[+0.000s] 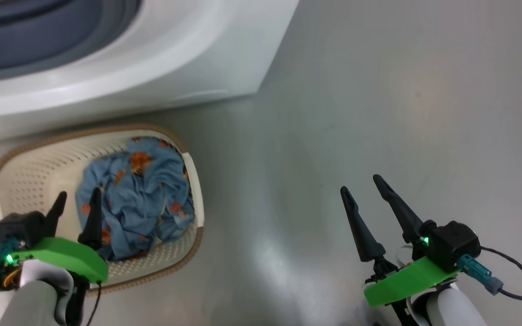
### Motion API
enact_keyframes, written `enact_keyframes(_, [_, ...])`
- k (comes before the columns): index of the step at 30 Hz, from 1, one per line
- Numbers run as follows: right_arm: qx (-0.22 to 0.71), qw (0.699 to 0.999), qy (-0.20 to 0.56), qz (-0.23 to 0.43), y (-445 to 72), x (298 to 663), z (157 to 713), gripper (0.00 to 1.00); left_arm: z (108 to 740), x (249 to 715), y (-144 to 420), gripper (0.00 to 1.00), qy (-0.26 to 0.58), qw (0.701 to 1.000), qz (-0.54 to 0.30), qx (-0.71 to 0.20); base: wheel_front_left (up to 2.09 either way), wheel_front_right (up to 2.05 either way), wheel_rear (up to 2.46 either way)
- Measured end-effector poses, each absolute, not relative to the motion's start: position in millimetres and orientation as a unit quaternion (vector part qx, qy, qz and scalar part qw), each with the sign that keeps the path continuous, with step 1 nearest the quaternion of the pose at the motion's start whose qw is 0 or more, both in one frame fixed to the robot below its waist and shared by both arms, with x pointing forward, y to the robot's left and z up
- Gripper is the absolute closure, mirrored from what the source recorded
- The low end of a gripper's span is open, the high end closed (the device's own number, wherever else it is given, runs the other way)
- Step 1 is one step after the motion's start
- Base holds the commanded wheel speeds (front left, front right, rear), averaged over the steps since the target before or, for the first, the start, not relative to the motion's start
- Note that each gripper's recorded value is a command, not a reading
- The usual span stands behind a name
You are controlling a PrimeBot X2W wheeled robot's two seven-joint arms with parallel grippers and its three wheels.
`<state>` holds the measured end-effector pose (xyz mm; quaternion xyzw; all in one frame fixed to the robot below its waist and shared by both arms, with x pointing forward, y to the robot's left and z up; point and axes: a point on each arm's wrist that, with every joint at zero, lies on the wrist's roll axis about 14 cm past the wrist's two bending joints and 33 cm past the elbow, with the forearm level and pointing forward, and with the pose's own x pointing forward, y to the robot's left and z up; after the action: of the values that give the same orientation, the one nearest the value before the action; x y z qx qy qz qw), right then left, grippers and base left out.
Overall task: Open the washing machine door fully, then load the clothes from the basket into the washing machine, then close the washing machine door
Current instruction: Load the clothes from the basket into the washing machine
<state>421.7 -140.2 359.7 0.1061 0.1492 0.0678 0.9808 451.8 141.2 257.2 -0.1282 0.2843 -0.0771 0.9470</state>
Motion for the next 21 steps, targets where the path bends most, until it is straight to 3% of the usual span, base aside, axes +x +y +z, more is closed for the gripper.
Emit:
enact_keyframes(10, [0.109,0.972,0.198,0.062,-141,421,317,0.00,175,433,143,0.00,0.390,0.911,-0.085,-0.107,0.00,0.00,0.00])
enact_keyframes(21, [0.119,0.963,0.235,0.050,-145,417,285,0.00,122,423,138,0.00,0.445,0.884,-0.115,-0.081,0.00,0.00,0.00])
